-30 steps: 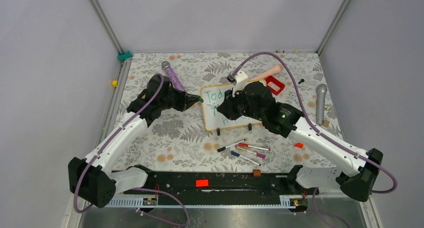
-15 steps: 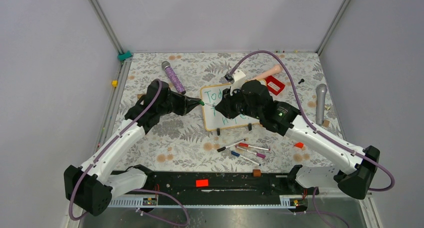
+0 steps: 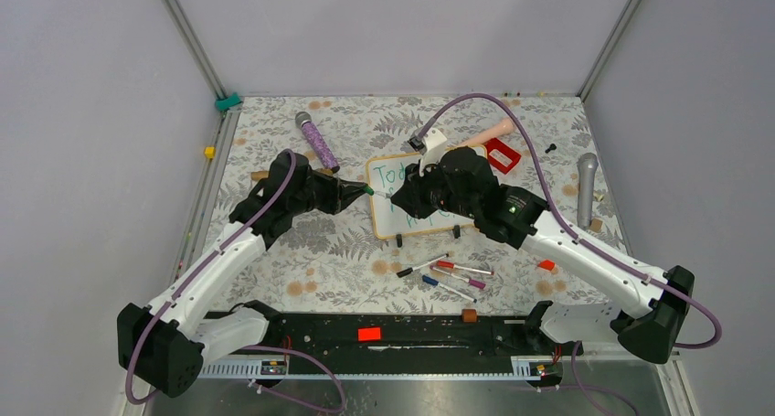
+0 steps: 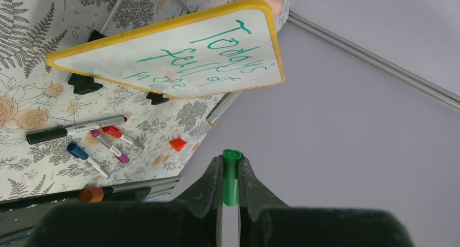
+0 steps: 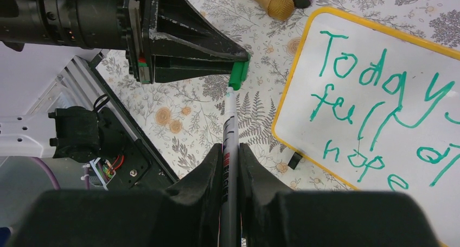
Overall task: Write a sentence on the whiteboard
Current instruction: Insert the whiteboard marker without the cap into the pen cap.
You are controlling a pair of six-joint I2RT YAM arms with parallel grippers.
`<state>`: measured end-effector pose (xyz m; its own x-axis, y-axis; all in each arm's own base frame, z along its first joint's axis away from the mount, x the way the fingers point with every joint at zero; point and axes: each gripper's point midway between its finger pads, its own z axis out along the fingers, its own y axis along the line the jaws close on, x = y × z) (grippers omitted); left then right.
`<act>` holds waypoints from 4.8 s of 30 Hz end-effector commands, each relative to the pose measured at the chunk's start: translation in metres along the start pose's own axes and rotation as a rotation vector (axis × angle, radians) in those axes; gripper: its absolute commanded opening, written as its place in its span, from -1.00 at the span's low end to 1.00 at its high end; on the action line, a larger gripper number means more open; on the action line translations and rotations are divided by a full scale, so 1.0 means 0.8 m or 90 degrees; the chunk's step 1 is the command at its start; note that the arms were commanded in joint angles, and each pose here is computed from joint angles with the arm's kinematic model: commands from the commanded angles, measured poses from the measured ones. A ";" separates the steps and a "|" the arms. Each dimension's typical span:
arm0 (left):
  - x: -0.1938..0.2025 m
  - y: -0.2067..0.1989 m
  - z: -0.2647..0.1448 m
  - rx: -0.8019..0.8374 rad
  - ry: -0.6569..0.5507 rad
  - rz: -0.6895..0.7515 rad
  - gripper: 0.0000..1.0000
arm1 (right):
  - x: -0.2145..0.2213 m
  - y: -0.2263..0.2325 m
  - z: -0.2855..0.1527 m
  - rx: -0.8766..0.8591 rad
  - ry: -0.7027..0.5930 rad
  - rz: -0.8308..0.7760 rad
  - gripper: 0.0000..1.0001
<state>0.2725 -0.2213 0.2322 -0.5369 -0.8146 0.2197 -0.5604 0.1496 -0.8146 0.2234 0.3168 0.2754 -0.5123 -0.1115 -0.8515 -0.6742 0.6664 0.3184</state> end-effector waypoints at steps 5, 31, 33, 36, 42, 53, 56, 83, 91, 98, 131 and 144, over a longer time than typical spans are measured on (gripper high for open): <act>0.005 -0.025 -0.007 0.030 0.013 -0.108 -1.00 | -0.017 0.019 -0.009 -0.036 -0.038 -0.006 -1.00; 0.023 -0.028 -0.016 0.038 0.038 -0.109 -1.00 | -0.002 0.001 0.013 0.005 -0.017 -0.004 -1.00; 0.022 -0.027 -0.016 0.039 0.037 -0.110 -1.00 | -0.002 0.002 0.012 0.002 -0.017 -0.004 -1.00; 0.016 -0.025 -0.013 0.053 0.029 -0.128 -1.00 | -0.002 0.004 0.006 -0.003 -0.021 -0.003 -1.00; 0.013 -0.021 -0.006 0.060 0.030 -0.143 -1.00 | 0.008 -0.002 -0.011 0.003 -0.021 -0.005 -1.00; 0.014 -0.021 -0.007 0.062 0.037 -0.143 -1.00 | 0.016 -0.010 -0.015 0.022 -0.015 -0.007 -1.00; 0.014 -0.021 -0.008 0.061 0.037 -0.140 -1.00 | 0.009 -0.007 -0.010 0.018 -0.017 -0.008 -1.00; 0.015 -0.019 -0.007 0.059 0.038 -0.133 -1.00 | -0.011 0.002 -0.017 0.006 -0.036 -0.009 -1.00; 0.015 -0.019 -0.007 0.058 0.038 -0.133 -1.00 | -0.020 0.006 -0.016 0.003 -0.045 -0.007 -1.00; 0.016 -0.020 -0.006 0.058 0.040 -0.131 -1.00 | -0.019 0.005 -0.012 0.004 -0.041 -0.003 -1.00; 0.071 -0.089 0.000 0.079 0.095 -0.109 -1.00 | -0.072 -0.016 0.075 0.121 -0.080 0.014 -1.00; 0.146 -0.090 -0.042 0.073 0.167 -0.134 -1.00 | -0.066 -0.006 0.098 0.096 -0.048 0.019 -1.00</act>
<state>0.3110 -0.2449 0.2541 -0.3772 -0.9063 0.1906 -0.5320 0.0435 -0.8456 0.2831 0.3382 0.2726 -0.5163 -0.1119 -0.8491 -0.5189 0.8296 0.2062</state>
